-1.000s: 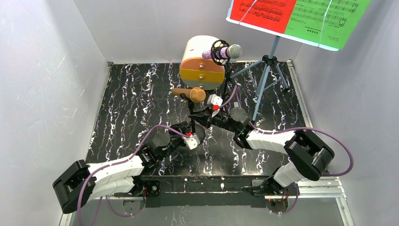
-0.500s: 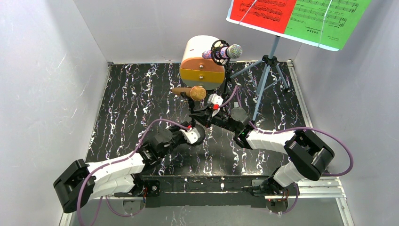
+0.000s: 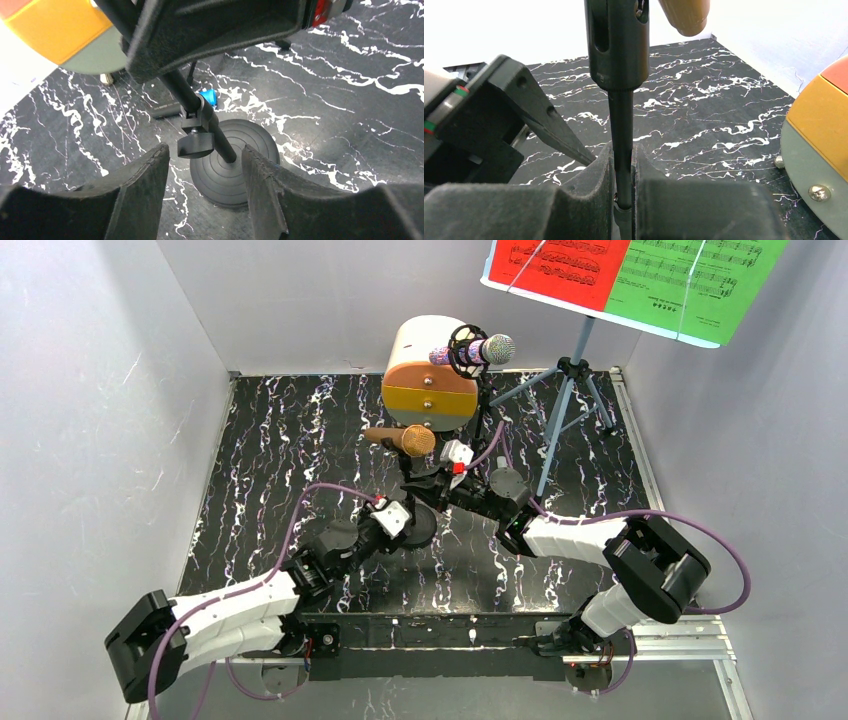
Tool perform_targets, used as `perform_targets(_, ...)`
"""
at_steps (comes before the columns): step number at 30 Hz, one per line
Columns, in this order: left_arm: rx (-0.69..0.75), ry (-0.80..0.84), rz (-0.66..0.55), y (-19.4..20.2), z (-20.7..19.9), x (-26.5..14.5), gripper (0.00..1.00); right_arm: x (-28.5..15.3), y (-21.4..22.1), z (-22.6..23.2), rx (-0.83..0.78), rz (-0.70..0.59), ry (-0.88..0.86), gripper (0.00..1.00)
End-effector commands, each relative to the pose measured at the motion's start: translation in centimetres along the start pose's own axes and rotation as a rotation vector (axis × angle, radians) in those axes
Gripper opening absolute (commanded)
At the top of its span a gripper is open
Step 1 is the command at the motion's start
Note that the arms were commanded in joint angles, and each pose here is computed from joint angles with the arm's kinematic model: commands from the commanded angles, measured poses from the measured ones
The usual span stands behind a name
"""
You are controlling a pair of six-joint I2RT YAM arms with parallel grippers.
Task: Pack up the instrument practice props
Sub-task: Unscrew the knob on the microphone stand.
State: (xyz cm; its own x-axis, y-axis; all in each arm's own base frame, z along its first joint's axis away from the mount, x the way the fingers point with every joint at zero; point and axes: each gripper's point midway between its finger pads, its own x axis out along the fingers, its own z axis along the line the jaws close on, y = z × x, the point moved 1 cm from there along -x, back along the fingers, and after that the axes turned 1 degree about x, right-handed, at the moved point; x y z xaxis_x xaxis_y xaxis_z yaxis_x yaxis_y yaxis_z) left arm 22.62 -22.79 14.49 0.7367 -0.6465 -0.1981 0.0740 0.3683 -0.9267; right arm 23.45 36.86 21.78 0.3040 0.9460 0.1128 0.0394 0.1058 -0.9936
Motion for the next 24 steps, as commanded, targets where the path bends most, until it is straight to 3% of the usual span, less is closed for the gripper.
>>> perform_targets(1,0.066,-0.033,-0.11,-2.4,1.1,-0.8,0.55,-0.9,5.8,2.7,0.129,0.196,-0.088,0.01)
perform_targets(9,0.327,-0.008,-0.123,-3.0,1.4,-0.2,0.59,-0.9,5.9,2.7,0.132,0.199,-0.093,0.01)
perform_targets(13,0.392,-0.004,-0.112,-3.1,1.5,0.2,0.59,-0.9,5.8,2.7,0.13,0.197,-0.092,0.01)
perform_targets(20,0.396,0.015,-0.108,-2.8,1.0,0.9,0.54,-0.9,6.0,2.7,0.133,0.199,-0.093,0.01)
perform_targets(24,0.368,0.018,-0.097,-2.3,0.8,1.2,0.46,-0.9,6.1,2.7,0.135,0.202,-0.092,0.01)
